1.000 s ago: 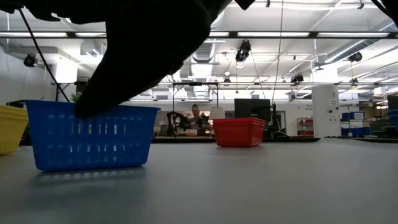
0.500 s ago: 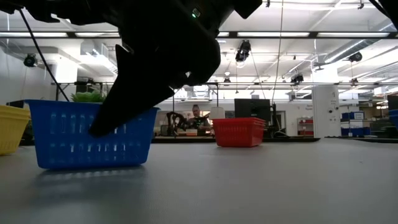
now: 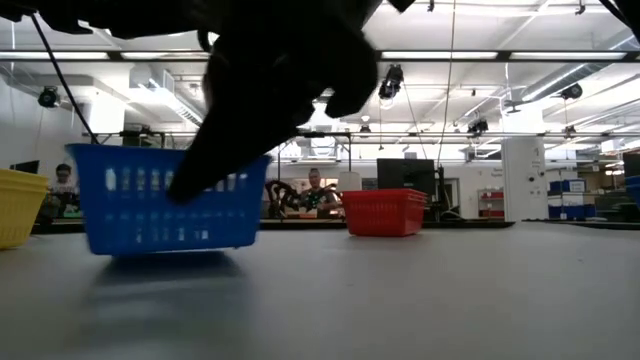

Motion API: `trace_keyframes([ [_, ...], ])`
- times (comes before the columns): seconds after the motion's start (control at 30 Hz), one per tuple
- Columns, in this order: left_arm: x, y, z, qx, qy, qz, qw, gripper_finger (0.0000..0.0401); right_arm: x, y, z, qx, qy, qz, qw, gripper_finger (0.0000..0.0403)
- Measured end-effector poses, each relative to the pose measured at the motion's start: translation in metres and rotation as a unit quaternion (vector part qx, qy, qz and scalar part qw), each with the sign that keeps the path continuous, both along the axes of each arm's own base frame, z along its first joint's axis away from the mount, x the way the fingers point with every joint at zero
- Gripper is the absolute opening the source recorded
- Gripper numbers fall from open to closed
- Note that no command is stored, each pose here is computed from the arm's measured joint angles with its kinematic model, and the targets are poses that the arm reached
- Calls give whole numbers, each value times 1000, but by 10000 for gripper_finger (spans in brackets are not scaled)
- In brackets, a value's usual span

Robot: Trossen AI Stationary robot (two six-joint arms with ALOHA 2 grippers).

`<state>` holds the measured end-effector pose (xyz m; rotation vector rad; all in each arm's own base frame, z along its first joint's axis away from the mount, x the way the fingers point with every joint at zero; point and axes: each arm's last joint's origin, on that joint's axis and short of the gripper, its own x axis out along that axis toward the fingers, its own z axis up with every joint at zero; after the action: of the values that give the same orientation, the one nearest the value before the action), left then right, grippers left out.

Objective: Stack baskets by color
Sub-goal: Stack the left blue bin on the right blue bin

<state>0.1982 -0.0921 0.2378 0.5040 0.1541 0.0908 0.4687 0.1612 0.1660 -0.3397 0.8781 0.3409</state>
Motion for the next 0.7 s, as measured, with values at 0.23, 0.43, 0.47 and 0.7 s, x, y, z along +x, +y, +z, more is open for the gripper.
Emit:
trace_keyframes([
  [0.23, -1, -2, 0, -11, -2, -4, 1000, 0, -17, 1, 17, -13, 44, 2, 999, 9],
  [0.43, -1, -2, 0, -12, -2, -4, 1000, 0, -40, 4, 37, -28, 67, -14, 997, 9],
  [0.47, -1, -2, 0, -12, -2, -4, 1000, 0, -44, 4, 40, -33, 68, -19, 997, 9],
  [0.7, -1, -2, 1, -13, -3, -4, 1000, 0, -90, 0, 70, -10, 62, -82, 995, 9],
])
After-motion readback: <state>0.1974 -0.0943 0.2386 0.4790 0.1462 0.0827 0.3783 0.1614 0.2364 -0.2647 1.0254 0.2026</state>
